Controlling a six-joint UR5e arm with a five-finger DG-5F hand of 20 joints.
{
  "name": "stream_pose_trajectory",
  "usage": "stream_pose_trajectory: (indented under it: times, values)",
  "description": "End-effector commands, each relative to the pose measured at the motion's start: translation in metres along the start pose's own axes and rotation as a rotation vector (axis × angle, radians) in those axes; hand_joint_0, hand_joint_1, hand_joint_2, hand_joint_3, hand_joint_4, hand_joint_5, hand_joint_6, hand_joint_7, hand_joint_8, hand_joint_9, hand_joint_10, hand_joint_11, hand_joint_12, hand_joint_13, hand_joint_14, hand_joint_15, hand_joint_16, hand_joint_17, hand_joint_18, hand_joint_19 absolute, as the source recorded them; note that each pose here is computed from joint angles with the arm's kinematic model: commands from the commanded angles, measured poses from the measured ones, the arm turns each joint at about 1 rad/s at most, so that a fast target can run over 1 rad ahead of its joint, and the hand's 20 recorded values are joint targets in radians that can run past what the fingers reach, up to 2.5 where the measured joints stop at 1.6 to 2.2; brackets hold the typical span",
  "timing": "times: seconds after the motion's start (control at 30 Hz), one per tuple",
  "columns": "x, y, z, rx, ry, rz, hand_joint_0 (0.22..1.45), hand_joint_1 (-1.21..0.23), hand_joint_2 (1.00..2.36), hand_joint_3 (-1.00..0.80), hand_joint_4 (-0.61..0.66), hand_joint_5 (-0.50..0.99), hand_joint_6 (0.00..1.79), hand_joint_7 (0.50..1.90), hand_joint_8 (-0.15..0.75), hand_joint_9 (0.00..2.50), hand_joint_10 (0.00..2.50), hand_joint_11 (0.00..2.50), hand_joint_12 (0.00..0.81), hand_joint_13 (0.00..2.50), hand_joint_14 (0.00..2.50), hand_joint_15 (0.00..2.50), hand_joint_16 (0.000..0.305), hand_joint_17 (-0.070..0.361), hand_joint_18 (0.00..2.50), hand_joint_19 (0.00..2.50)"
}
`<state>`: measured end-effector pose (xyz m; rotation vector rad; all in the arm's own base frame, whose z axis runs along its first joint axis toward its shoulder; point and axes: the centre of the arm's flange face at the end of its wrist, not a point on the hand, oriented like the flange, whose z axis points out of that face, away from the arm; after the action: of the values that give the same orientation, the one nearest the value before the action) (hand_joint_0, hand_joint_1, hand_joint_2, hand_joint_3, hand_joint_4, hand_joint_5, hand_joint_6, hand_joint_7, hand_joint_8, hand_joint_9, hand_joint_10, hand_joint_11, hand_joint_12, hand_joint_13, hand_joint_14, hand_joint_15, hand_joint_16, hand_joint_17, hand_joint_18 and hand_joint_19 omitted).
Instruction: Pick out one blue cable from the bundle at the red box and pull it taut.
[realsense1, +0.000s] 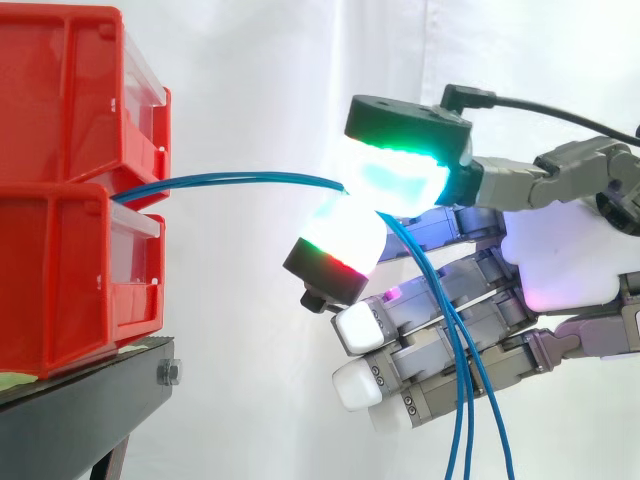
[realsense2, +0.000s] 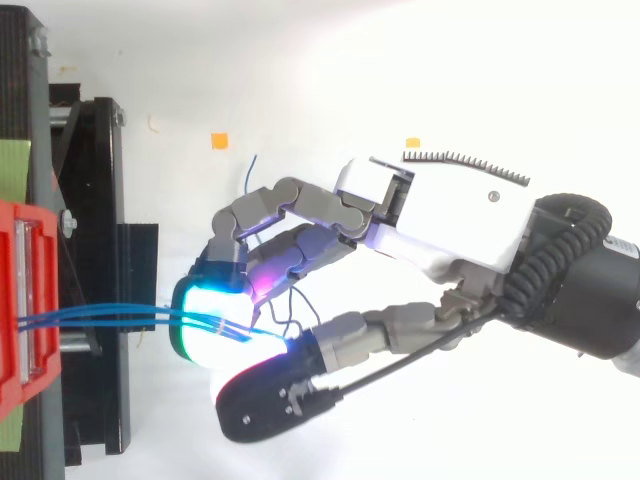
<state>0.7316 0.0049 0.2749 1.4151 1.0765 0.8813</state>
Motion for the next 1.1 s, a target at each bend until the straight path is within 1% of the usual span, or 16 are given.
stream_pose_trajectory:
  times: [0.0,0.07,0.13,0.17,0.27,0.3,0.33,0.4,0.47,0.57,0.77,0.87,0.93,1.0,1.03,1.07]
  values:
    - [-0.0001,-0.0005,0.0000,0.001,0.000,0.000,0.77,-0.92,1.00,-0.50,-0.01,-0.17,0.96,1.10,0.273,1.01,0.01,0.58,0.222,0.81,0.01,0.27,0.021,0.046,0.54,0.34]
    - [-0.0001,0.0013,-0.0001,-0.002,0.001,0.001,0.76,-0.93,1.00,-0.50,0.01,-0.16,0.96,1.10,0.274,1.02,0.01,0.58,0.223,0.81,0.01,0.27,0.021,0.047,0.54,0.35]
    - [0.0001,0.0003,0.0002,-0.001,0.001,0.000,0.70,-0.93,1.00,-0.50,0.03,-0.16,0.96,1.00,0.277,1.02,0.01,0.57,0.225,0.81,0.01,0.27,0.021,0.047,0.53,0.36]
    - [-0.0001,0.0003,0.0002,-0.001,-0.001,0.000,0.65,-0.89,1.00,-0.50,0.06,-0.16,0.96,0.90,0.277,1.02,0.02,0.58,0.225,0.80,0.01,0.28,0.021,0.047,0.52,0.38]
    - [-0.0001,-0.0005,0.0000,0.001,0.000,0.000,0.56,-0.80,1.00,-0.50,0.13,-0.16,0.92,0.92,0.290,1.01,0.01,0.58,0.227,0.79,0.01,0.28,0.022,0.049,0.50,0.39]
    - [-0.0001,-0.0005,0.0000,0.001,0.000,0.000,0.55,-0.79,1.00,-0.50,0.14,-0.16,0.91,0.93,0.292,1.01,0.01,0.58,0.228,0.79,0.01,0.29,0.022,0.049,0.50,0.39]
    - [0.0001,0.0003,0.0002,-0.001,0.001,0.000,0.54,-0.76,1.00,-0.50,0.16,-0.16,0.90,0.89,0.298,1.00,0.02,0.57,0.232,0.78,0.01,0.29,0.022,0.050,0.48,0.39]
    - [-0.0004,0.0006,-0.0003,-0.001,-0.001,0.000,0.53,-0.68,1.00,-0.50,0.17,-0.16,0.90,0.89,0.305,0.99,0.01,0.57,0.230,0.77,0.01,0.29,0.022,0.049,0.47,0.41]
    - [-0.0001,-0.0005,0.0000,0.001,0.000,0.000,0.57,-0.62,1.00,-0.50,0.15,-0.16,0.89,0.90,0.294,0.98,0.01,0.56,0.218,0.76,0.01,0.29,0.019,0.043,0.43,0.42]
    - [-0.0004,0.0006,-0.0003,-0.001,-0.001,0.000,0.61,-0.62,1.00,-0.50,0.11,-0.16,0.90,0.94,0.294,0.98,0.02,0.57,0.207,0.75,0.01,0.29,0.018,0.040,0.42,0.43]
    - [-0.0001,0.0003,0.0002,-0.001,-0.001,0.000,0.62,-0.68,1.01,-0.36,0.08,-0.16,0.91,0.97,0.296,0.96,0.01,0.53,0.185,0.70,0.01,0.30,0.014,0.033,0.33,0.47]
    - [-0.0002,-0.0004,0.0000,0.001,-0.001,0.000,0.63,-0.73,1.01,-0.24,0.09,-0.16,0.91,1.04,0.312,0.96,0.02,0.54,0.192,0.68,0.01,0.30,0.016,0.035,0.32,0.46]
    - [-0.0001,0.0013,-0.0001,-0.002,0.001,0.001,0.65,-0.75,1.01,-0.23,0.07,-0.16,0.91,1.10,0.313,0.95,0.01,0.53,0.192,0.68,0.01,0.30,0.015,0.035,0.31,0.46]
    - [-0.0002,0.0006,-0.0003,-0.001,0.001,0.000,0.71,-0.77,1.01,-0.32,-0.02,-0.18,0.95,1.00,0.295,0.91,0.01,0.55,0.185,0.67,0.01,0.31,0.013,0.029,0.30,0.45]
    - [0.0001,0.0003,0.0002,-0.001,0.001,0.000,0.74,-0.78,1.01,-0.38,-0.06,-0.18,0.95,1.00,0.289,0.89,0.01,0.54,0.185,0.66,0.01,0.30,0.013,0.029,0.30,0.44]
    - [-0.0002,0.0006,-0.0003,-0.001,0.001,0.000,0.77,-0.80,1.01,-0.42,-0.07,-0.19,0.95,1.09,0.287,0.89,0.01,0.54,0.185,0.66,0.01,0.29,0.013,0.029,0.30,0.43]
